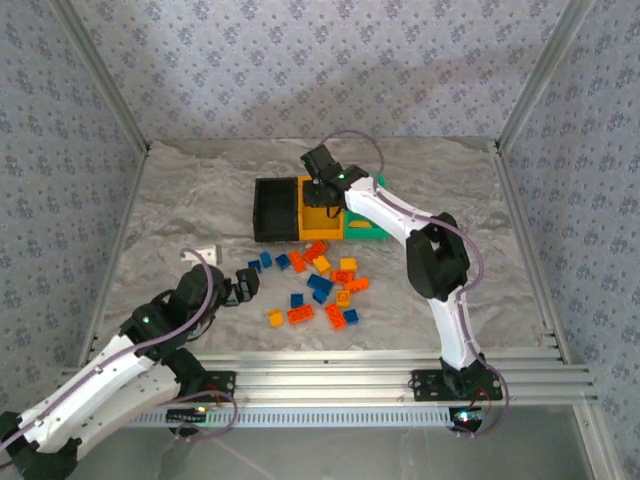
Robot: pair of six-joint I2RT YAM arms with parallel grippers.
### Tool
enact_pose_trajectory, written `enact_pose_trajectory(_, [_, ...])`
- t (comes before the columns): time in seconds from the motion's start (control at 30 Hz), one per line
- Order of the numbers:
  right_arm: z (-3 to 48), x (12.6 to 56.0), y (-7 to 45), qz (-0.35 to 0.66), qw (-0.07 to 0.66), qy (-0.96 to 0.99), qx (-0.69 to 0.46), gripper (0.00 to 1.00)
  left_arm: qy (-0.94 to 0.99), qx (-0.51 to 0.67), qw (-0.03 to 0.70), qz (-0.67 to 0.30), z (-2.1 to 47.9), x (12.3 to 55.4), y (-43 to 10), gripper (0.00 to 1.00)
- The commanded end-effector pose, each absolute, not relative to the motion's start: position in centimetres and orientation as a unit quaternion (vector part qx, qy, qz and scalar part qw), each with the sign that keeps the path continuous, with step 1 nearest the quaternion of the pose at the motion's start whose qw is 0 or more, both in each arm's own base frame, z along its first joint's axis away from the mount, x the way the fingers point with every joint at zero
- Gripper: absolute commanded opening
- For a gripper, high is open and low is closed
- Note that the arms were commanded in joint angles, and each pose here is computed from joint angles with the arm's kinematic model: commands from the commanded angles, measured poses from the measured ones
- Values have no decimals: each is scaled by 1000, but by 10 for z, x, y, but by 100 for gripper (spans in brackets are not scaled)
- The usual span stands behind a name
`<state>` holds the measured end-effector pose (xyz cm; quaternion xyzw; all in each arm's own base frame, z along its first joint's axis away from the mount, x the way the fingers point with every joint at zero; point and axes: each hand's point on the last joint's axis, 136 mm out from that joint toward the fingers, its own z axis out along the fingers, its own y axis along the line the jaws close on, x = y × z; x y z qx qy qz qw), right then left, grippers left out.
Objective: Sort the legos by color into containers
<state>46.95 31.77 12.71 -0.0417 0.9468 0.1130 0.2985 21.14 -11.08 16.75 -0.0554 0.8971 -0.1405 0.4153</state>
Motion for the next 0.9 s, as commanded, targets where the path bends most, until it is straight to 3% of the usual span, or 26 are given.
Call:
enact_pose_trajectory(0.0, [146, 475, 329, 150, 305, 940, -25, 62, 898, -48, 409, -156, 169, 222, -123, 100])
enact_pose_trajectory(0.2, [189, 467, 325, 173, 340, 924, -33, 71, 906, -43, 391, -156, 166, 236, -131, 100])
enact_pose_trajectory(0.33, [195, 420, 312, 191, 329, 923, -52, 72, 907, -50, 385, -162, 167, 240, -130, 100])
enact_pose_trajectory(0.67, [101, 242, 243, 111, 214, 963, -120, 71, 906, -56, 384, -165, 163, 232, -123, 100])
enact_pose_trajectory(0.87, [62, 189, 231, 102, 165, 973, -127, 69, 907, -63, 380, -169, 155, 231, -122, 99])
